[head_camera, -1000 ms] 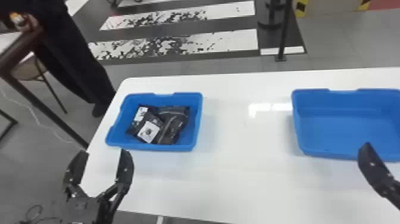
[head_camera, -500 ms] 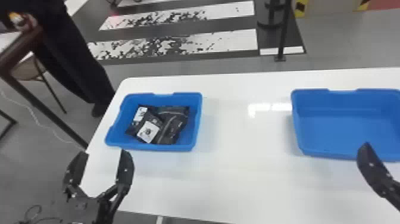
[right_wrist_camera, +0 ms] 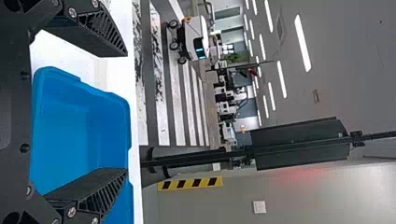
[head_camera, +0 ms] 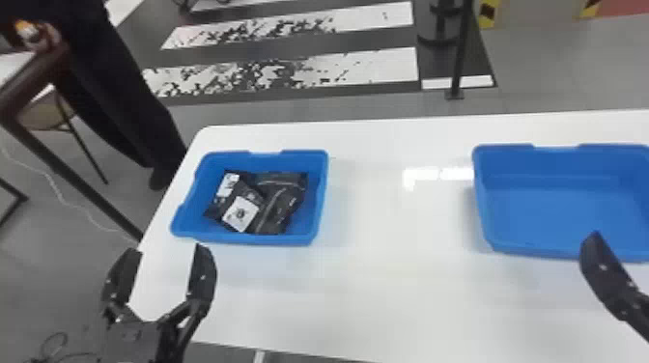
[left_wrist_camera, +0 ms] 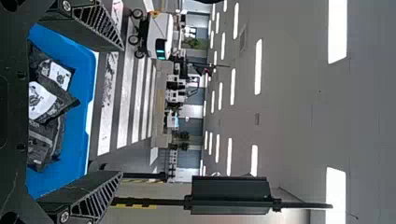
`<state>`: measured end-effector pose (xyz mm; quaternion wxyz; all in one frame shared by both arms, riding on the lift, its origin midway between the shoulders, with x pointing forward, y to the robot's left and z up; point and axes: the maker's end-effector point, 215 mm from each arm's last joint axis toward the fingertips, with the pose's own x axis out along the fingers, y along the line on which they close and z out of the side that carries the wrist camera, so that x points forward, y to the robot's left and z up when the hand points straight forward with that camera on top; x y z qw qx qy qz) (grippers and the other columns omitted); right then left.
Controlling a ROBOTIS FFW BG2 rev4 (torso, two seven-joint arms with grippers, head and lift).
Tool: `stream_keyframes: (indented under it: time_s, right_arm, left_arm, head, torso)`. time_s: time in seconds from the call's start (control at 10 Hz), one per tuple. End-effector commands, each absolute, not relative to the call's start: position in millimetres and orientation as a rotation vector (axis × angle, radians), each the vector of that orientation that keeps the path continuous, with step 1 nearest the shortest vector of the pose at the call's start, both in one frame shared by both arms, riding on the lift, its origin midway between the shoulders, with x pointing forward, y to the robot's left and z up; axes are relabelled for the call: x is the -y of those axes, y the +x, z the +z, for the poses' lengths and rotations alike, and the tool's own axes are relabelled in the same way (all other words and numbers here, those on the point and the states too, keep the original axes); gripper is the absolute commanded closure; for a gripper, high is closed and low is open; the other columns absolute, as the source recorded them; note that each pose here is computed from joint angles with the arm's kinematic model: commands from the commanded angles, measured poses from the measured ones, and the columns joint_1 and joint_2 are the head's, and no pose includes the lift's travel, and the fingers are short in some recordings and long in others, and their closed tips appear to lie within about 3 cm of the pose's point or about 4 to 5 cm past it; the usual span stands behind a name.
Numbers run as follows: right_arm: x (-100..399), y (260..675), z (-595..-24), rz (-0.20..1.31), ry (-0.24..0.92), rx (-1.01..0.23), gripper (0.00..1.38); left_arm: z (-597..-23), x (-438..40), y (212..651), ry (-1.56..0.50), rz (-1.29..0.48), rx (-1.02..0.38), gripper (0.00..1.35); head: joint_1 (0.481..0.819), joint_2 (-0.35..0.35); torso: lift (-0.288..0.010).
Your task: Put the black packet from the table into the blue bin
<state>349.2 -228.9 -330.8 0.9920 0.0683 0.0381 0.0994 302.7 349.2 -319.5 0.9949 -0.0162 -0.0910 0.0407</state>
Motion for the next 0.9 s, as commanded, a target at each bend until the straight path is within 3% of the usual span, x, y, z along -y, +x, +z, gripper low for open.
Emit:
stream_keyframes:
  time_s: [0.0, 0.8]
  right_arm:
    - [228.8, 349.2, -330.9, 0.199, 0.137, -0.078, 0.14]
    - [228.1, 347.9, -331.2, 0.201, 0.14, -0.083, 0.14]
  left_arm:
    - [-320.1, -349.3, 302.5, -0.039, 0.085, 0.182, 0.09]
    - [-322.5, -350.5, 300.1, -0.049, 0.094, 0.176, 0.08]
  head:
    - [0.695, 0.214]
    - [0.695, 0.22]
  torso:
    - [-0.11]
    - [-0.11]
